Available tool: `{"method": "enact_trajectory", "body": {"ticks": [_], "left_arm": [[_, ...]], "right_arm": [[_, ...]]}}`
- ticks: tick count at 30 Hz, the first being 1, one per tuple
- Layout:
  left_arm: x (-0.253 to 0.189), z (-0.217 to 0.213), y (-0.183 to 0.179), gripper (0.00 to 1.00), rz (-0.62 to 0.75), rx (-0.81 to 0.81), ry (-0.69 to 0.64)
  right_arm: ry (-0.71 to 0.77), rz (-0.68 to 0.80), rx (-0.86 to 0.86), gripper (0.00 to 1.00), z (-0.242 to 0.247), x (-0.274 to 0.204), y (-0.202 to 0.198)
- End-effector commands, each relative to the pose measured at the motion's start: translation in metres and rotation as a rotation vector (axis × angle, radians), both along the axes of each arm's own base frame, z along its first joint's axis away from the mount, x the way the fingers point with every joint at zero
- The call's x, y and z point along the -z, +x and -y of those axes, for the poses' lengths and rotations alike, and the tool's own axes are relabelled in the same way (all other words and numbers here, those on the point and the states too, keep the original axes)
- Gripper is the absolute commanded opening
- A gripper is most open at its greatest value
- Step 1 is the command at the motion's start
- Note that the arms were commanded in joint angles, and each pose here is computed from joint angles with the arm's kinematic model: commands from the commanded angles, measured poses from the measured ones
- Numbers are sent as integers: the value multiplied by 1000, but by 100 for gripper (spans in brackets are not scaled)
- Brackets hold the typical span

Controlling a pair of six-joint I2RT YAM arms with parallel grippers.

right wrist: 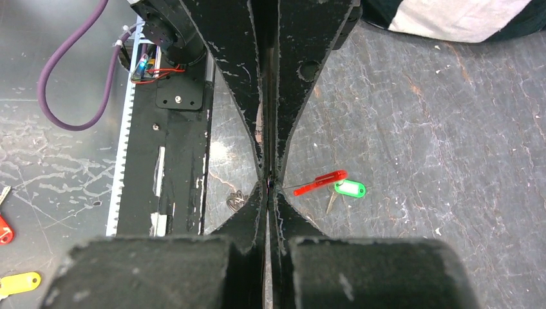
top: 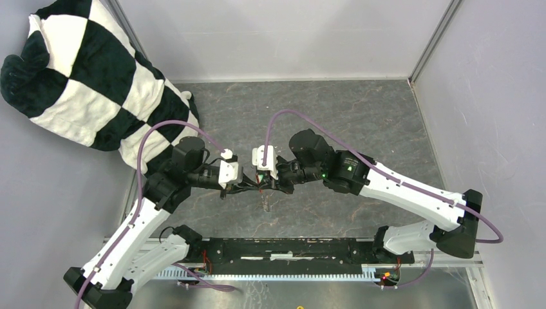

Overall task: Put the keys on the keyring
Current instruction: Adjust the keyring.

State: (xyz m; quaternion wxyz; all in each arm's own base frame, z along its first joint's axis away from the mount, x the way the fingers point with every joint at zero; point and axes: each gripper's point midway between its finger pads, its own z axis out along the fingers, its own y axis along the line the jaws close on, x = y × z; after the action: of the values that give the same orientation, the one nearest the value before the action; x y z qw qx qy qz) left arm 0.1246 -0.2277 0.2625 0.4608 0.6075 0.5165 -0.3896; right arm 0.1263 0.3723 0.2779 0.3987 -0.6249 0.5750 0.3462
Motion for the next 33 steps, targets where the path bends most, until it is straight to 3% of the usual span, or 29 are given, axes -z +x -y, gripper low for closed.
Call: {"method": "enact_trajectory", "body": {"ticks": [1, 6, 9, 11, 17, 25, 30, 33], "left_arm": [[-10, 0, -3, 2, 57, 29, -8], [-11, 2, -1, 17, 54, 30, -6], [-13, 2, 0, 19, 59, 26, -5], [-12, 2, 0, 19, 59, 25, -3], [-11, 1, 0, 3, 61, 21, -1], [-14, 2, 2, 2, 76, 23, -1], [-21, 3, -8, 2, 57, 61, -36], [-31, 6, -14, 2, 41, 75, -85]], "right_arm": [[93, 48, -16, 0, -8, -40, 0], [80, 38, -29, 0, -9, -37, -2], [80, 37, -32, 0, -9, -36, -3], [81, 39, -34, 0, -9, -37, -3], [77, 35, -38, 0, -9, -37, -4], [77, 26, -58, 1, -11, -38, -8], [140, 55, -25, 30, -6, -54, -6], [203, 82, -15, 39, 2, -67, -8]]}}
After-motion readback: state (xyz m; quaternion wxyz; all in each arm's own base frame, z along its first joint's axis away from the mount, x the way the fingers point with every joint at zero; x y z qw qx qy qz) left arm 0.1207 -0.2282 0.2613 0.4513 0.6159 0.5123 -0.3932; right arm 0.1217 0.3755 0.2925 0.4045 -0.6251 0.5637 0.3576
